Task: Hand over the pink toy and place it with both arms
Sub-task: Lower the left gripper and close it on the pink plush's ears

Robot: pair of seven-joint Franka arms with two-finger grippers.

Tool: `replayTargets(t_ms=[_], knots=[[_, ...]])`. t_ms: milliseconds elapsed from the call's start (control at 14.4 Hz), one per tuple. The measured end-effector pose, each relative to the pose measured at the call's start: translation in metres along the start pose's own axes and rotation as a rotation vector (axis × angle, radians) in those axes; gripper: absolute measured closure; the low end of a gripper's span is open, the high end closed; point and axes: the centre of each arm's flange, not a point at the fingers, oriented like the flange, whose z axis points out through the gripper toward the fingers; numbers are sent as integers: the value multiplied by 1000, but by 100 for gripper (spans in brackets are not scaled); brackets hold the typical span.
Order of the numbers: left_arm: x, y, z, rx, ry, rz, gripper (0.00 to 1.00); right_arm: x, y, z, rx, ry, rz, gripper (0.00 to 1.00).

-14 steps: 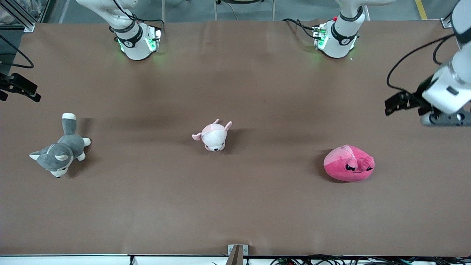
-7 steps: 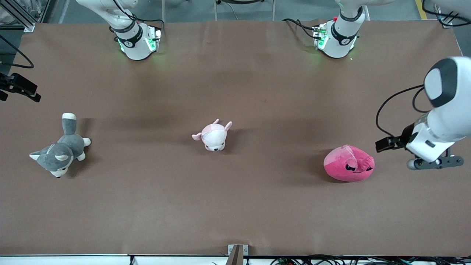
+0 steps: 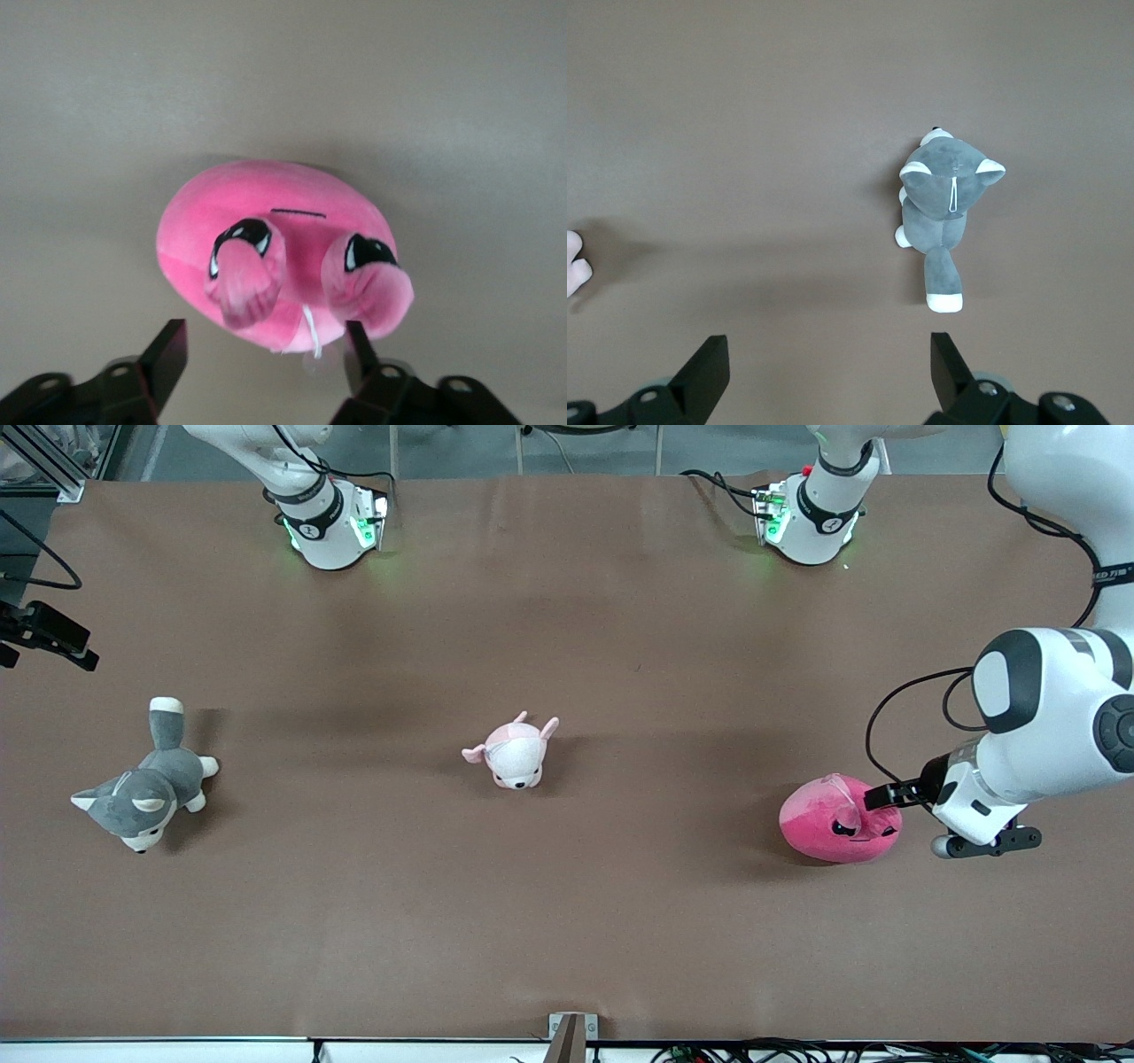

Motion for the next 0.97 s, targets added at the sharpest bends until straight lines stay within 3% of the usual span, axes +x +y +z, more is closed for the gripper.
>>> replayTargets(t_ms=[347,486,556,694,833,972], knots=[[8,-23,9,-10,4,-41,31,0,0,0,0,0,0,0],[8,-17,11,-11,9,-32,45,0,0,0,0,0,0,0],[8,-15,14,-11,7,-29,46,0,0,0,0,0,0,0],[10,-11,20,-22,9,-42,63,0,0,0,0,0,0,0],[10,-8,22,-39,9,-66,68,0,0,0,0,0,0,0],[11,-6,20,-44,18,-71,89,0,0,0,0,0,0,0]])
